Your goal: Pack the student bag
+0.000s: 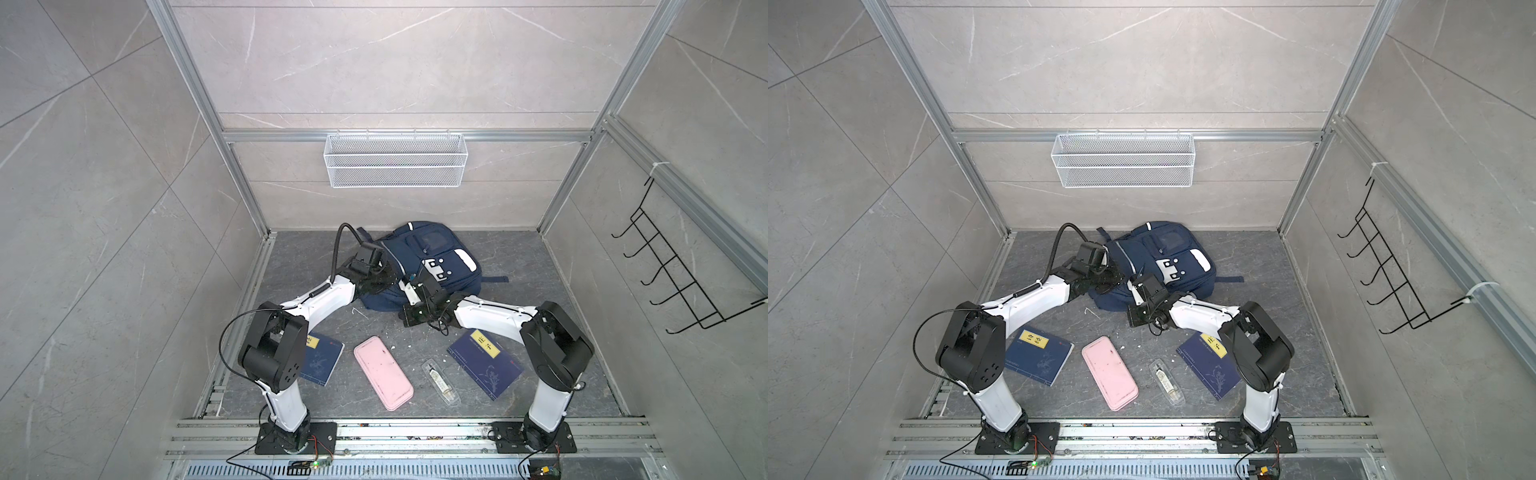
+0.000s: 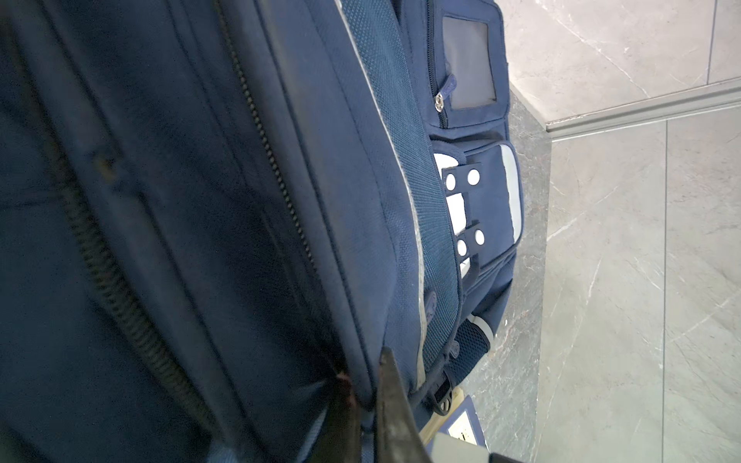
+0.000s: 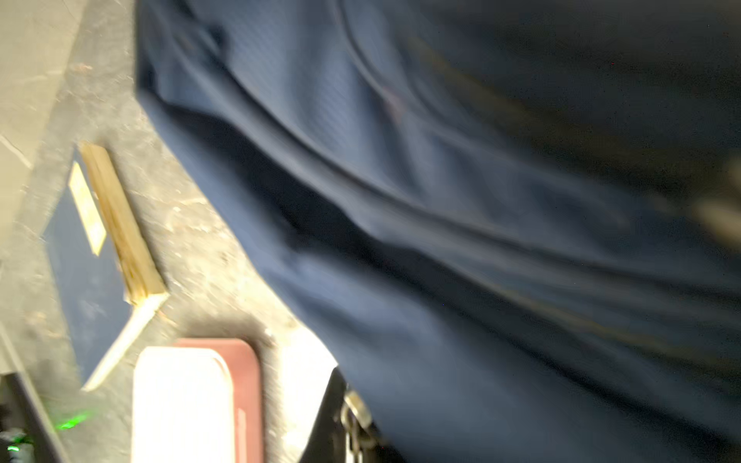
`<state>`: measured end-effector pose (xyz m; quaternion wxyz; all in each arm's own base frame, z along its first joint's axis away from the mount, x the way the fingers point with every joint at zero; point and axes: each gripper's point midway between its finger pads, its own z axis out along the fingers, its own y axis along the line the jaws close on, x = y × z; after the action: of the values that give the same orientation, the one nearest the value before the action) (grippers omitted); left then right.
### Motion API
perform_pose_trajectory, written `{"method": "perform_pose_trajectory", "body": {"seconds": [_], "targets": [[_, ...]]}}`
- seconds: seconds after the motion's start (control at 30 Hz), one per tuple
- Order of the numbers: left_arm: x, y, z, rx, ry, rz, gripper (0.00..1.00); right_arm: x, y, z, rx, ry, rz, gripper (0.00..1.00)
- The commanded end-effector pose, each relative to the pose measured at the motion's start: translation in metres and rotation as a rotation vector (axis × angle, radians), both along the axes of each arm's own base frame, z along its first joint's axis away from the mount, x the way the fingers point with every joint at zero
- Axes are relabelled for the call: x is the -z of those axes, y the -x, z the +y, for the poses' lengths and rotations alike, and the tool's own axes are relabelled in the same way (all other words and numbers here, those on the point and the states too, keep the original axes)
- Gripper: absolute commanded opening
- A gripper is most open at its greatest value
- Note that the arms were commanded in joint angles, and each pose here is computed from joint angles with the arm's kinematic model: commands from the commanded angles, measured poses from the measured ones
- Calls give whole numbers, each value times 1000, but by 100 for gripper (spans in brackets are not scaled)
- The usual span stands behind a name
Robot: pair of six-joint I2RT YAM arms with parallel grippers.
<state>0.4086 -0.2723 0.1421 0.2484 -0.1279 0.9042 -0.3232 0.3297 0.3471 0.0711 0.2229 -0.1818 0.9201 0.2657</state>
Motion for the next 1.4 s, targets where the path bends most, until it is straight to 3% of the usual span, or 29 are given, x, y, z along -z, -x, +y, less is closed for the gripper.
{"method": "perform_pose_trajectory", "body": {"seconds": [0.0,0.17,0.3,0.47,0.57,0.8,1.07,1.37], "targets": [[-37,-14,3,-54,52,-126,0,-22,-4,38,-23,-122,25,0],[-36,-13,11,-78,65,-131,0,-24,-10,66,-15,-175,67,0],[-42,-13,17,-61,41,-139,0,-15,-9,58,17,-150,73,0],[-55,-12,52,-59,-70,-169,40,-5,6,34,31,-96,73,0],[-56,-10,81,-81,-186,-178,49,-2,17,22,27,-79,79,0],[-48,-6,120,-82,-333,-167,50,2,42,-9,13,-13,84,0],[-11,-21,92,101,-353,-50,58,6,66,-50,27,99,92,0],[22,-38,71,154,-315,39,58,14,73,-70,41,164,91,0]]}}
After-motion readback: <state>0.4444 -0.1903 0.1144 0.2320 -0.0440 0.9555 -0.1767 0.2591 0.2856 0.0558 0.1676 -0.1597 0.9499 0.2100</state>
